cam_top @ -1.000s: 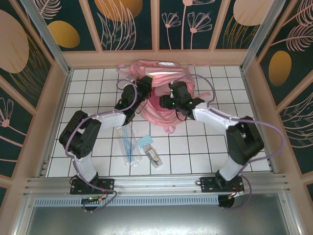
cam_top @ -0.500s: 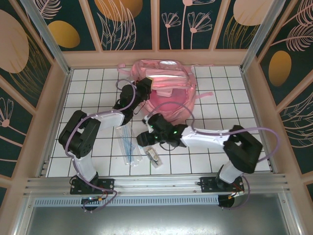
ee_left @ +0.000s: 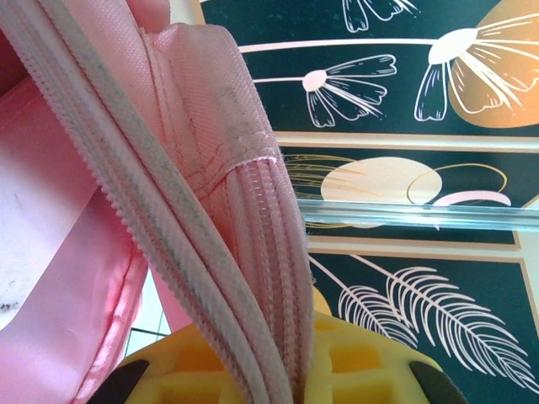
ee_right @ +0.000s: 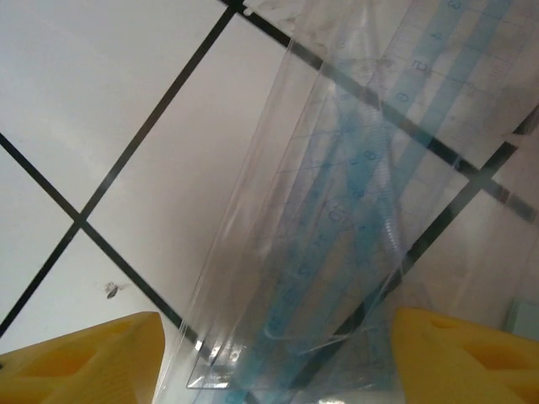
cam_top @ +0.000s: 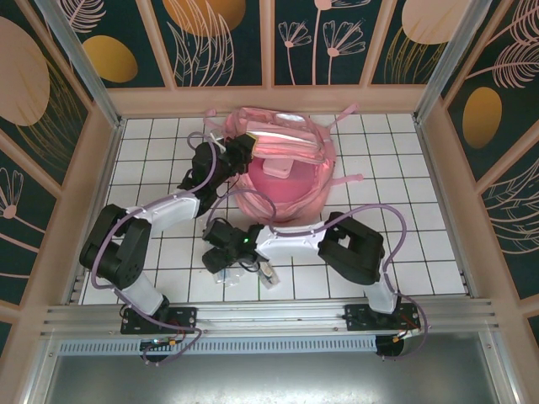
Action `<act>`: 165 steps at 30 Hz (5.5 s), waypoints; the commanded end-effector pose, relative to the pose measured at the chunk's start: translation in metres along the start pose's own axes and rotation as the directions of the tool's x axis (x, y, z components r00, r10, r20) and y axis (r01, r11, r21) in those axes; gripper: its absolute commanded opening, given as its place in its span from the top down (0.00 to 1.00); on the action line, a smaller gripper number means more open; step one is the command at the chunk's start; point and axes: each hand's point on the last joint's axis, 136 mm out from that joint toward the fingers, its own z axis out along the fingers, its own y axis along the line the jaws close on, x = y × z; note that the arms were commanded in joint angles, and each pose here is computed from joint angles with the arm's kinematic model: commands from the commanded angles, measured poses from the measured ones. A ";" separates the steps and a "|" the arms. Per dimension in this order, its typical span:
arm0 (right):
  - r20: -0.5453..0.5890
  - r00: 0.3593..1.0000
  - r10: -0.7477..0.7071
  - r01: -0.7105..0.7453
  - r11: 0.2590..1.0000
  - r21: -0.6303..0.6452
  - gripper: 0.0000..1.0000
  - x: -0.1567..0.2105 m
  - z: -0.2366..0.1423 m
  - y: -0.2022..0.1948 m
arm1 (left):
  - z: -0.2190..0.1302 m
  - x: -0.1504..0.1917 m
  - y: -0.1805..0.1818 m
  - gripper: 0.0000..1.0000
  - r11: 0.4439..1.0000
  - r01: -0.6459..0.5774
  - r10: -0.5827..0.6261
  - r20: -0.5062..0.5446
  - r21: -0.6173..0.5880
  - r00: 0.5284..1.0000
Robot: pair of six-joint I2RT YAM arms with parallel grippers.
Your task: Pack the student bag
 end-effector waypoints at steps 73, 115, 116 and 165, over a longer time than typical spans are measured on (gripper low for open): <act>0.220 0.733 0.643 -0.394 0.666 -0.633 1.00 -0.038 -0.204 -0.144 | -0.001 -0.004 -0.081 1.00 0.959 -0.018 0.018 0.005 0.282 1.000; 0.460 0.145 0.876 -0.840 0.355 -0.411 0.32 -0.131 -0.138 -0.347 | 0.001 0.043 -0.083 1.00 0.942 0.058 -0.026 -0.102 0.330 0.994; 0.473 0.161 0.866 -0.837 0.373 -0.399 0.32 -0.127 -0.144 -0.345 | 0.002 0.042 -0.084 1.00 0.941 0.057 -0.025 -0.102 0.334 0.995; 0.483 0.386 0.786 -0.826 0.528 -0.198 0.03 -0.005 -0.185 -0.366 | 0.022 -0.116 0.073 0.09 0.833 -0.465 0.491 0.013 -0.298 0.871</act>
